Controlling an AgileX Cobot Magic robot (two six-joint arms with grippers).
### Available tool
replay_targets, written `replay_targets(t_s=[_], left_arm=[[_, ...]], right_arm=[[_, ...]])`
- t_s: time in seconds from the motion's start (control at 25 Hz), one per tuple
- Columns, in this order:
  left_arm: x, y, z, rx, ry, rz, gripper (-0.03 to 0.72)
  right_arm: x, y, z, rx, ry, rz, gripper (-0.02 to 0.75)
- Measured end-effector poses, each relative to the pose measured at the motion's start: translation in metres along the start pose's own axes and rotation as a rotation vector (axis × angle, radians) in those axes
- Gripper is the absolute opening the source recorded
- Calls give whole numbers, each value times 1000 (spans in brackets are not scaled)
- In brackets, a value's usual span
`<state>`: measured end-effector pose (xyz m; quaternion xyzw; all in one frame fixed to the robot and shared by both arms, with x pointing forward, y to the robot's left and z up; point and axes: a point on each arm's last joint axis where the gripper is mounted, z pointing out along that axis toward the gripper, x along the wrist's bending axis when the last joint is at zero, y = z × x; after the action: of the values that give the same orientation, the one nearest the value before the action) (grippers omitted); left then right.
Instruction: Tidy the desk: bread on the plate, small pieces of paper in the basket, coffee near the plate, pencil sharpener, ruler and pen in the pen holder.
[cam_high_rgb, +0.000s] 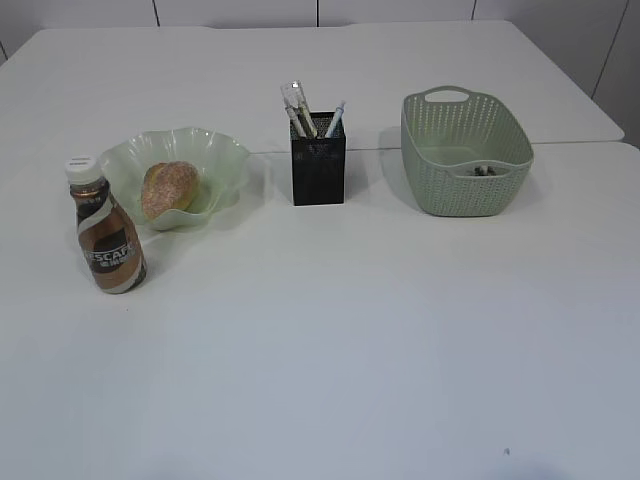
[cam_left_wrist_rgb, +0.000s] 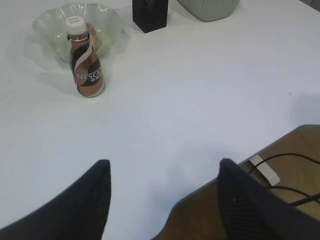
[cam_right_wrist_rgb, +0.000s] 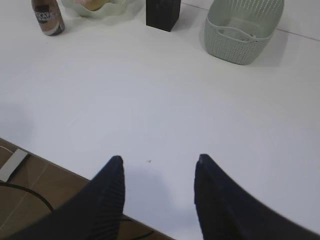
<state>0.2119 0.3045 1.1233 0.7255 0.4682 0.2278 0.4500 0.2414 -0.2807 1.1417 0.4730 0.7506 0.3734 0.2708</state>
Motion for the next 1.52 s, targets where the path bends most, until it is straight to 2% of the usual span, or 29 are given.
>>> replay_targets(t_s=[0.24,0.48,0.68,1.04,1.52], left_arm=[[3,-31,17,43,1,68,474],[6,-55,33,89,3,81,474],[10,-57,40,90,40,97,474],[11,-57,42,80,40,102,471],[11,-56,43,67,40,105,468]], right_arm=[[-2,-19,17,69,-11,2,373],[0,-39,31,119,5,11,374],[2,-48,32,107,12,-12,374],[11,-77,41,87,65,-41,374],[10,-90,38,12,-7,-72,374]])
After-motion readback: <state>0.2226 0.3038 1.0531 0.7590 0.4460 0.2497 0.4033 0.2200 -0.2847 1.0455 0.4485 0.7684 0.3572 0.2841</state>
